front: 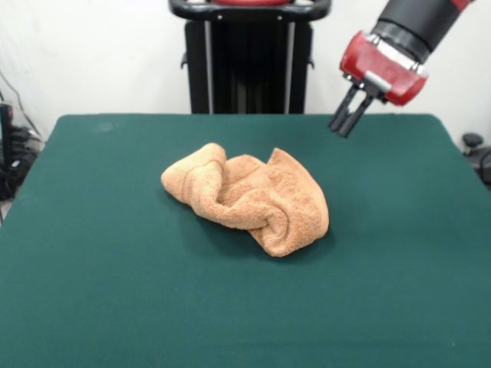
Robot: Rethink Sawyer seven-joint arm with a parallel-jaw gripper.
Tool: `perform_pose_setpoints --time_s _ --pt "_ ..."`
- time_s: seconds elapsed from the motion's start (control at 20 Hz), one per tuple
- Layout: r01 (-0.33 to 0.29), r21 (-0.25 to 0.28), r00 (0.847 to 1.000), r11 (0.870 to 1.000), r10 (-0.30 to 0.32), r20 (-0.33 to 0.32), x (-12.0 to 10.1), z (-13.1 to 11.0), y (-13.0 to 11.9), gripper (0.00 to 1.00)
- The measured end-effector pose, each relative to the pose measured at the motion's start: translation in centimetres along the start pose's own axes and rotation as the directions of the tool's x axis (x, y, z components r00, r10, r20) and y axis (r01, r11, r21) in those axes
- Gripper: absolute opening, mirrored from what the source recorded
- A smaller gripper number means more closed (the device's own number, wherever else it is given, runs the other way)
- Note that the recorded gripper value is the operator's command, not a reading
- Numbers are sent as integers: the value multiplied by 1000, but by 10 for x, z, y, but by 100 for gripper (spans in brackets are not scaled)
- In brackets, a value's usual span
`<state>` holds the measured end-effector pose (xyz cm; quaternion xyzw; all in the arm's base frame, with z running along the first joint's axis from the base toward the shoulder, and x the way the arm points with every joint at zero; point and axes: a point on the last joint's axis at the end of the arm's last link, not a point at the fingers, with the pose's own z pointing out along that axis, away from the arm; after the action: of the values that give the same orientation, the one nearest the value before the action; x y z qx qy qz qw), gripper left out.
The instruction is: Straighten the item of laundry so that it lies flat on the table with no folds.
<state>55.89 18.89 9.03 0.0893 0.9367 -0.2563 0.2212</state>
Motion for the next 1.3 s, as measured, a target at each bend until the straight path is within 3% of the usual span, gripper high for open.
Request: perform_pose_setpoints --time_s 0.4,1.0,1.3 --pt "-17 -21 1000 1000 18 13 -8 -15 -1 0" --pt "-18 -12 1000 1000 18 6 -7 -9 -4 0" --pt "1 8 1000 1000 -1 -9 4 3 -3 0"
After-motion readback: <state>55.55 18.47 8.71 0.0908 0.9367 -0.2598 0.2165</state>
